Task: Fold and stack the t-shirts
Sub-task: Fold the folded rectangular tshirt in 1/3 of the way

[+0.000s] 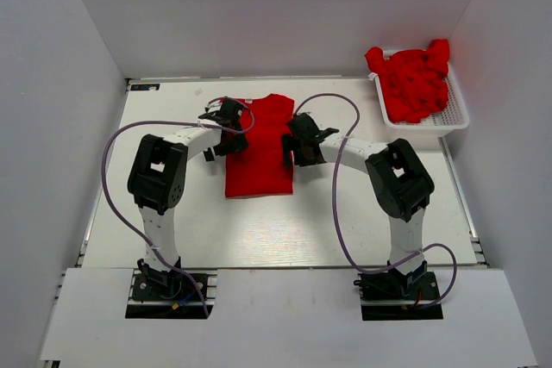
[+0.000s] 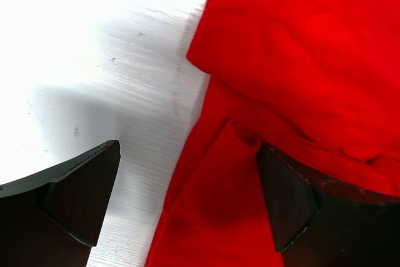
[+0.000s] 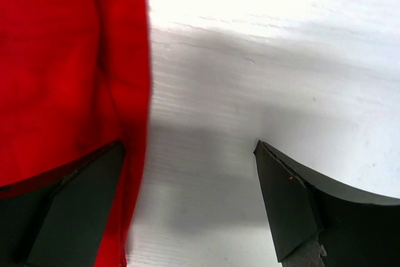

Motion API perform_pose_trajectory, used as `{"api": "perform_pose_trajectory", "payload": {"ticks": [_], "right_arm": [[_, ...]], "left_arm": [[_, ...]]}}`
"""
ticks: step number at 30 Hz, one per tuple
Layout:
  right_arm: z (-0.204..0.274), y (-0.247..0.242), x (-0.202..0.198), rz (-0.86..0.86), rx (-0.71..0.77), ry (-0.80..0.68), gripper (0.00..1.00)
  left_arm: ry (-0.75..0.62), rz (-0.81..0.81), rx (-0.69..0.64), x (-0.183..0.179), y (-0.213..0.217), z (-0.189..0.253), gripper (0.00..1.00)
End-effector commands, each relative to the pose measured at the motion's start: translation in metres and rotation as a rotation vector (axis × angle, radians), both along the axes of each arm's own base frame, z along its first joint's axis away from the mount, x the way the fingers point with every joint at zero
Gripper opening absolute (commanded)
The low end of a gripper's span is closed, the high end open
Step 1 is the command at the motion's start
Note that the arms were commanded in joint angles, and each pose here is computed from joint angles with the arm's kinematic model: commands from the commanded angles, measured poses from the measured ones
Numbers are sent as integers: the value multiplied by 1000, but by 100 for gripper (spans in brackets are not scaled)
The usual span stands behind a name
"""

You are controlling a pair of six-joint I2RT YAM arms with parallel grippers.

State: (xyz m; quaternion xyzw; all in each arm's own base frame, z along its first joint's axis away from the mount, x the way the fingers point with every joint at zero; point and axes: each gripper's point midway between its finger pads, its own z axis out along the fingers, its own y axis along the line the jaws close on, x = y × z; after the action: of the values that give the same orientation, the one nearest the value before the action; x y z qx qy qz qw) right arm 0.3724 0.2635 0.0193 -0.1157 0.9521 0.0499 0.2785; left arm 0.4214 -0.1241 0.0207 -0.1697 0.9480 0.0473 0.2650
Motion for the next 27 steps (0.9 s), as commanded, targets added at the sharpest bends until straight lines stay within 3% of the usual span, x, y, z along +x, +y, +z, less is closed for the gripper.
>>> {"api": "perform_pose_trajectory", "payload": {"ticks": [1, 8, 13, 16, 21, 24, 27], "right_arm": [[-20, -43, -20, -100, -136, 52, 90], [-7, -25, -15, -42, -84, 46, 90], [60, 0, -5, 57, 59, -64, 90], [93, 13, -14, 156, 151, -103, 90], [88, 17, -61, 314, 217, -32, 90], [74, 18, -85, 423, 232, -22, 90], [65, 20, -102, 470, 225, -2, 90]], "left_arm": [[48, 49, 69, -8, 25, -8, 100], [-35, -63, 0, 14, 5, 15, 100], [-170, -187, -40, 31, -12, 74, 100], [-183, -200, -62, 17, -8, 100, 100], [-128, -237, -85, -32, -4, 109, 100], [-20, -276, -208, -80, -15, 62, 100], [22, -302, -284, -113, -22, 44, 100]]}}
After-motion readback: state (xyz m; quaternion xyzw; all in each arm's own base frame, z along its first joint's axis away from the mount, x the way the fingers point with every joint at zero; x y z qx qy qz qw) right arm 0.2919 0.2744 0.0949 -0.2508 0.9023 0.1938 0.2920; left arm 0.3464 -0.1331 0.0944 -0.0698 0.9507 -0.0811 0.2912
